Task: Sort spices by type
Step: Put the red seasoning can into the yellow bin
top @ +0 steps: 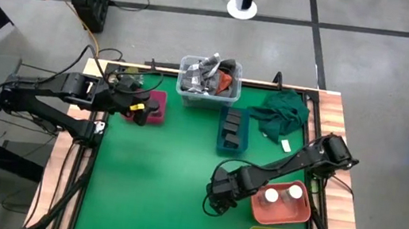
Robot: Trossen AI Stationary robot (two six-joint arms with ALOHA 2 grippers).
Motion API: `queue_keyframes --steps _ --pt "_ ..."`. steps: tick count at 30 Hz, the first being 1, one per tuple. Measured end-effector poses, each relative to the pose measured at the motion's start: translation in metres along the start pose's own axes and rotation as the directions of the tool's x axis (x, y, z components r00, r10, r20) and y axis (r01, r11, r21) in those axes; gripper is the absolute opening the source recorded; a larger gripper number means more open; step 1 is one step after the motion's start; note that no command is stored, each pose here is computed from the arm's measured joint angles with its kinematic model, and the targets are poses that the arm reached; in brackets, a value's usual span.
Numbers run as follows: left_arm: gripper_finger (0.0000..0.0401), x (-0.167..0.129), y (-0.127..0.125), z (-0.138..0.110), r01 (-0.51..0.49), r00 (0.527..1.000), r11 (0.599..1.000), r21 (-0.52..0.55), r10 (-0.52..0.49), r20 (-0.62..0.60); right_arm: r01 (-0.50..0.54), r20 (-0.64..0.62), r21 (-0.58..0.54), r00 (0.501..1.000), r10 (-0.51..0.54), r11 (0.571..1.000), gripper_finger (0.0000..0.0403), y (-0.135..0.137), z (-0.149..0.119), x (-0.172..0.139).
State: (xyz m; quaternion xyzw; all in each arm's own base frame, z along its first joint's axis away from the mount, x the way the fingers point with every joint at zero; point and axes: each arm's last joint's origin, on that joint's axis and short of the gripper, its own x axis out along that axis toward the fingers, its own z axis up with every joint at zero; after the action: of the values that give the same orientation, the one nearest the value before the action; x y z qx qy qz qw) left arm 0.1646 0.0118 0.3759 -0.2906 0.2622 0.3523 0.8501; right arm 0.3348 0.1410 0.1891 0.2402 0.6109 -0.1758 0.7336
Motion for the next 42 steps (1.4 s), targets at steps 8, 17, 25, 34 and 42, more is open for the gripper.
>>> queue_keyframes --steps 8,17,25,34,42 --pt "0.0263 0.000 0.000 0.000 0.000 1.000 1.000 0.011 0.000 0.000 -0.031 -0.029 -0.131 0.999 0.027 0.991 0.0242 -0.001 0.001 -0.002" --pt "0.0263 0.000 0.000 0.000 -0.005 1.000 1.000 0.019 0.005 0.004 -0.134 -0.090 -0.573 0.991 0.100 0.809 0.0233 0.001 -0.013 -0.048" --pt "0.0263 0.004 0.006 0.007 -0.019 1.000 0.998 -0.063 0.019 -0.001 -0.135 -0.035 -0.908 0.968 0.248 0.397 0.0240 -0.001 -0.042 -0.105" --pt "0.0263 0.009 0.012 0.014 0.007 0.999 0.961 -0.277 -0.021 -0.045 -0.107 -0.118 -0.993 0.956 0.269 -0.056 0.0242 0.017 -0.110 -0.121" --pt "0.0263 0.009 0.011 0.016 0.015 0.999 0.926 -0.378 -0.026 -0.024 -0.038 -0.097 -0.966 0.971 0.220 -0.255 0.0236 0.021 -0.175 -0.120"
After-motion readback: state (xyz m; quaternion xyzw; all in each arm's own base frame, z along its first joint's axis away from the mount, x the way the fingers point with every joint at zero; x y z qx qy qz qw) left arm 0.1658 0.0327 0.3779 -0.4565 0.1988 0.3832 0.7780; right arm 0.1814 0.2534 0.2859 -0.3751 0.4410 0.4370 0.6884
